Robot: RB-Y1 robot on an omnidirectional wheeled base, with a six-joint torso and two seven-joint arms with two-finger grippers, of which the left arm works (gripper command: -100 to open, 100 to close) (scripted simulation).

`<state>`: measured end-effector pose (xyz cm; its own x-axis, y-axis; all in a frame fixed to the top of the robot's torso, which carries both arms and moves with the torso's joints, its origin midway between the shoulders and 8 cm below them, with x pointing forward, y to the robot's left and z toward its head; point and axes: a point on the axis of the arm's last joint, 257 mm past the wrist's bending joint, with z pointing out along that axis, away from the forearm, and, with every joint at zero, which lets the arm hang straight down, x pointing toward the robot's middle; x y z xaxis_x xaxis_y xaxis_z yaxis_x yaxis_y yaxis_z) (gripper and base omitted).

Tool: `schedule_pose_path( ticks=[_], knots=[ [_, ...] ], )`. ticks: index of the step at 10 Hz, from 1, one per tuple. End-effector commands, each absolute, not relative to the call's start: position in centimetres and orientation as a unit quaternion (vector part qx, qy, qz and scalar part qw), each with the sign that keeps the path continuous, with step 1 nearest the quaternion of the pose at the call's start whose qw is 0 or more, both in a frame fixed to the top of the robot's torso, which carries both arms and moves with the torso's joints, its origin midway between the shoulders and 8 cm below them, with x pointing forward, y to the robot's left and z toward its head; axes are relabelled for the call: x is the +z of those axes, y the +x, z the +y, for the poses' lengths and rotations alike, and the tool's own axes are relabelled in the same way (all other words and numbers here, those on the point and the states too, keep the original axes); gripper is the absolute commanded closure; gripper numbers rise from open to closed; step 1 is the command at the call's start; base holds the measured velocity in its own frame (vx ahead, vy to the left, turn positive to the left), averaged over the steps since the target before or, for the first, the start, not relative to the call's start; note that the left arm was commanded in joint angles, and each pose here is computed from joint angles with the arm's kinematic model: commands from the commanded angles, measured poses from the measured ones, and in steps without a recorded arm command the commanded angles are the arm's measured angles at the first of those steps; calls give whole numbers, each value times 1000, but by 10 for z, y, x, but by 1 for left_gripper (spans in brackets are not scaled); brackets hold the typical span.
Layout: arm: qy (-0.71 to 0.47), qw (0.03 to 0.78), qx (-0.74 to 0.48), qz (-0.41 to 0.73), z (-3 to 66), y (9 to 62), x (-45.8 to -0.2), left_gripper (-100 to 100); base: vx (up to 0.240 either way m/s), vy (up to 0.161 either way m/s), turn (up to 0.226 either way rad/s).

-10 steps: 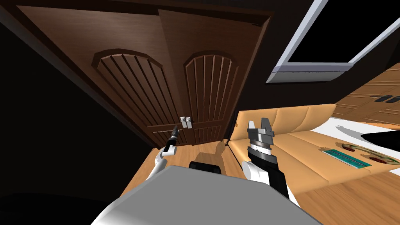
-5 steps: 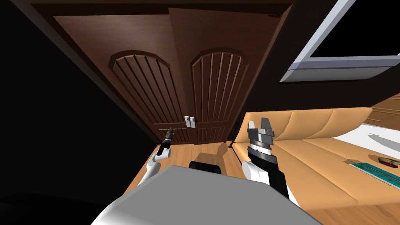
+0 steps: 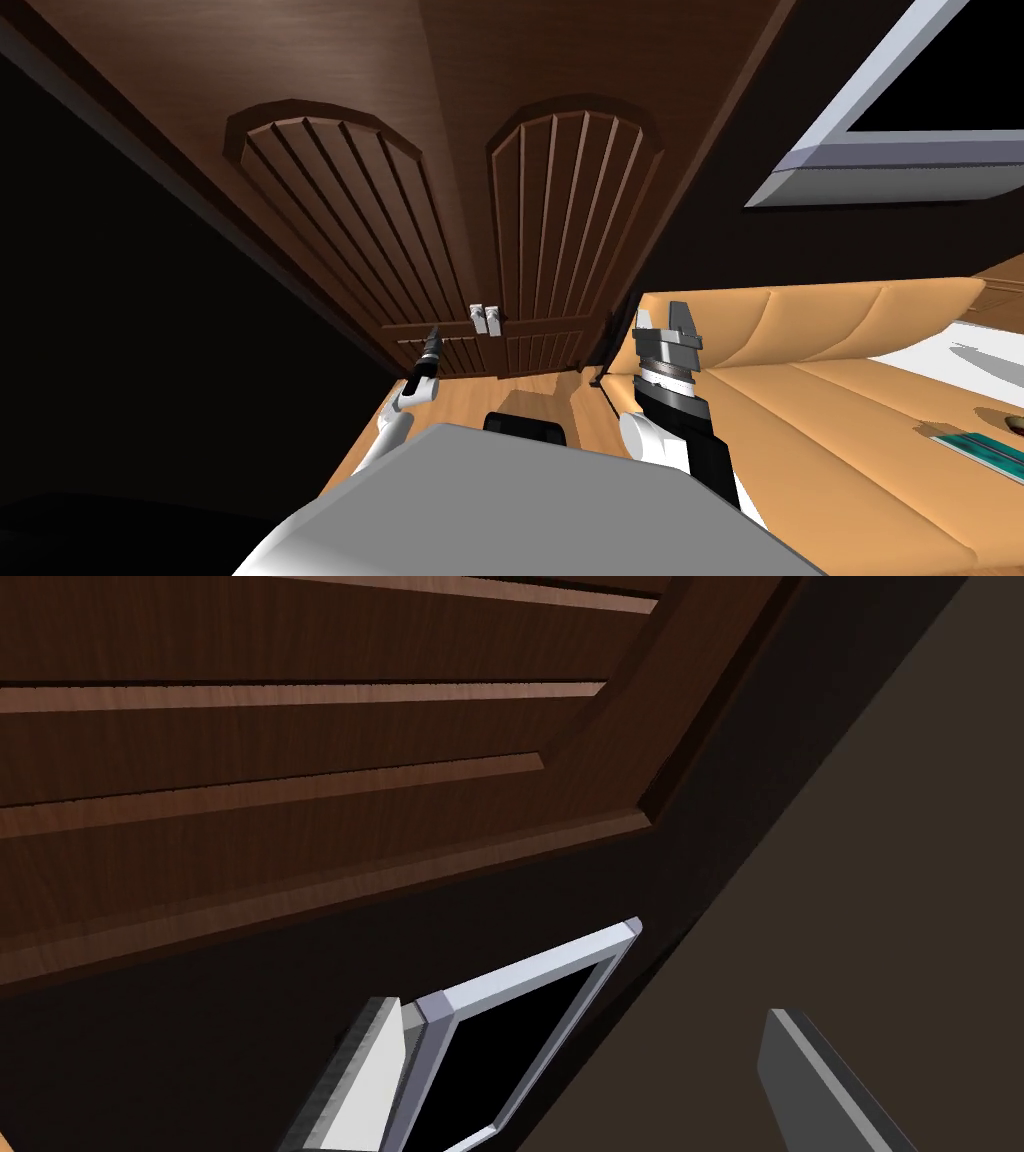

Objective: Pull the door open

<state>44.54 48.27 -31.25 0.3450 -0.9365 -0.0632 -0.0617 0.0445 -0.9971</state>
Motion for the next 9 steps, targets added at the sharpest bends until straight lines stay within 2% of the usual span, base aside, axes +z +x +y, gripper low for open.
schedule_pose_path(
  ticks=[1, 4, 6, 7, 9],
  knots=[
    [-575, 577, -390, 431, 467, 456, -309, -100, 176, 26, -98],
    [-559, 564, -426, 433, 422, 482, -298, -100, 191, -59, -180],
    [-559, 564, -426, 433, 423, 485, -298, -100, 115, -81, -46],
    [-559, 564, -426, 433, 423, 485, -298, 100, -6, 5, 10],
    [-559, 564, -426, 433, 423, 485, -298, 100, -26, 15, -15]
  ],
)
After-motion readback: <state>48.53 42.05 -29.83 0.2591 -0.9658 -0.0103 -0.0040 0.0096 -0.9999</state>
